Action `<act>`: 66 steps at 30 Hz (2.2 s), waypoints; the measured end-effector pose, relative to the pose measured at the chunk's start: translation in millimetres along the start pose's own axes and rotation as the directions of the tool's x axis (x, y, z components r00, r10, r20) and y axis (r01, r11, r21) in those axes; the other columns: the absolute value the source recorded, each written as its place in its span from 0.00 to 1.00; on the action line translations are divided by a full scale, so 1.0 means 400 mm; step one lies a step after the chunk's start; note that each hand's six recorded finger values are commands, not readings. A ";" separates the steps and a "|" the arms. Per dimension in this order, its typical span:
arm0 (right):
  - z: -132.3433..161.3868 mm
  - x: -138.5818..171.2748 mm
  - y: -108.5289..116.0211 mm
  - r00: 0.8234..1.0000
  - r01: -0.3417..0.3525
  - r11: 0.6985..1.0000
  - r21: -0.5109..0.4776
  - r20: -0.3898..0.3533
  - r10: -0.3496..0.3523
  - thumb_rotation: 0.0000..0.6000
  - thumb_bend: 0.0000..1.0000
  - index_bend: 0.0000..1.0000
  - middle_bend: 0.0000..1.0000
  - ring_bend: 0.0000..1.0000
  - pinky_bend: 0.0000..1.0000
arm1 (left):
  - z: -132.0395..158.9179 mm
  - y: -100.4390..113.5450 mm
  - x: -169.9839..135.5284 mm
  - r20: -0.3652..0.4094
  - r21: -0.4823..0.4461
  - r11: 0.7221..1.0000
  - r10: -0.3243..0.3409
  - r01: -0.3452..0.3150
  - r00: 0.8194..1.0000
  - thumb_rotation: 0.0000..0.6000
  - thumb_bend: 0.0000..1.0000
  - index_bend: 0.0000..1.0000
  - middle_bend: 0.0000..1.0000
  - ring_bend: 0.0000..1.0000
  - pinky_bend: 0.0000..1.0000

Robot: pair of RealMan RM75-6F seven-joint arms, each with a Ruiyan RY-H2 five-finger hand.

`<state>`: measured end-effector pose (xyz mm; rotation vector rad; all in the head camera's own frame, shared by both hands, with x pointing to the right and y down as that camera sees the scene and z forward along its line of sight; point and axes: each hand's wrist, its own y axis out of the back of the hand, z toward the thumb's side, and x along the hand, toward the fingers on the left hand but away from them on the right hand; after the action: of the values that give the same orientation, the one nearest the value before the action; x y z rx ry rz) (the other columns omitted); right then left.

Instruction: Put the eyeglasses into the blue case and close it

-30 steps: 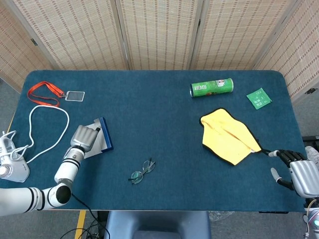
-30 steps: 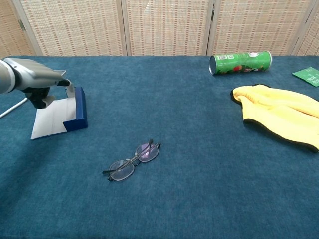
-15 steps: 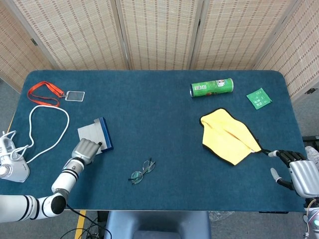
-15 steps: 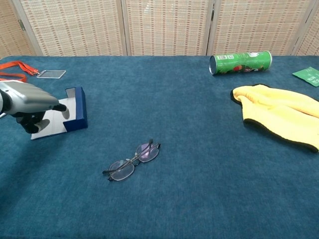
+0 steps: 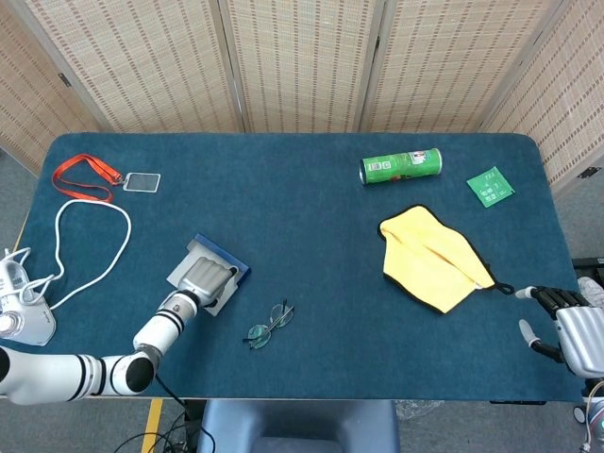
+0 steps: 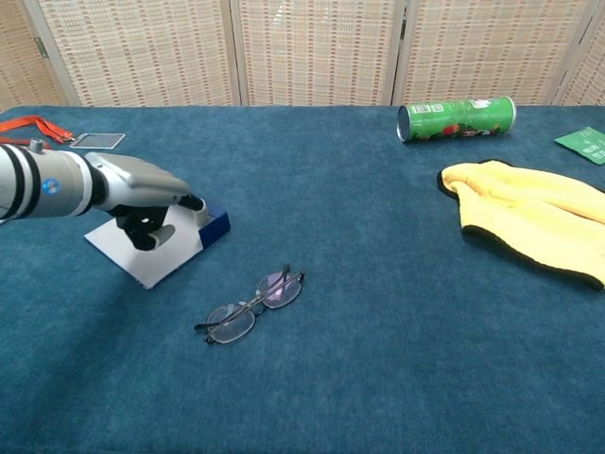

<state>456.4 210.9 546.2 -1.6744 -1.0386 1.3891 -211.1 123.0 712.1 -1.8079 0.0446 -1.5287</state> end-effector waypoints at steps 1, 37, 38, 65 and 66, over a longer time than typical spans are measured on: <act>-0.002 0.001 0.001 1.000 0.001 1.000 -0.001 0.002 -0.001 1.00 0.39 0.32 0.37 0.37 0.31 | -0.004 0.008 0.009 -0.013 0.004 1.000 0.012 -0.012 1.000 1.00 0.73 0.16 0.99 0.98 1.00; 0.005 -0.003 -0.007 1.000 -0.009 1.000 -0.001 -0.003 0.009 1.00 0.39 0.32 0.38 0.38 0.31 | 0.111 0.027 -0.136 0.310 -0.053 0.975 0.221 -0.215 0.925 1.00 0.55 0.30 0.94 0.95 1.00; 0.004 -0.002 -0.007 1.000 -0.009 1.000 -0.001 -0.002 0.009 1.00 0.39 0.32 0.38 0.38 0.31 | 0.120 0.020 -0.137 0.321 -0.048 0.978 0.209 -0.204 0.924 1.00 0.57 0.30 0.94 0.95 1.00; 0.000 0.001 -0.009 1.000 -0.010 1.000 -0.001 0.001 0.010 1.00 0.39 0.32 0.38 0.38 0.31 | 0.219 -0.090 -0.187 0.400 0.138 0.984 0.050 -0.114 0.915 1.00 0.59 0.30 0.96 0.96 1.00; 0.000 0.001 -0.008 1.000 -0.009 1.000 -0.001 0.001 0.009 1.00 0.39 0.32 0.38 0.38 0.31 | 0.216 -0.095 -0.186 0.394 0.146 0.983 0.045 -0.110 0.918 1.00 0.59 0.31 0.96 0.96 1.00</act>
<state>455.8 212.9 549.0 -1.6814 -1.0336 1.3959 -174.4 229.7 671.0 -1.9167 -0.1957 -1.0603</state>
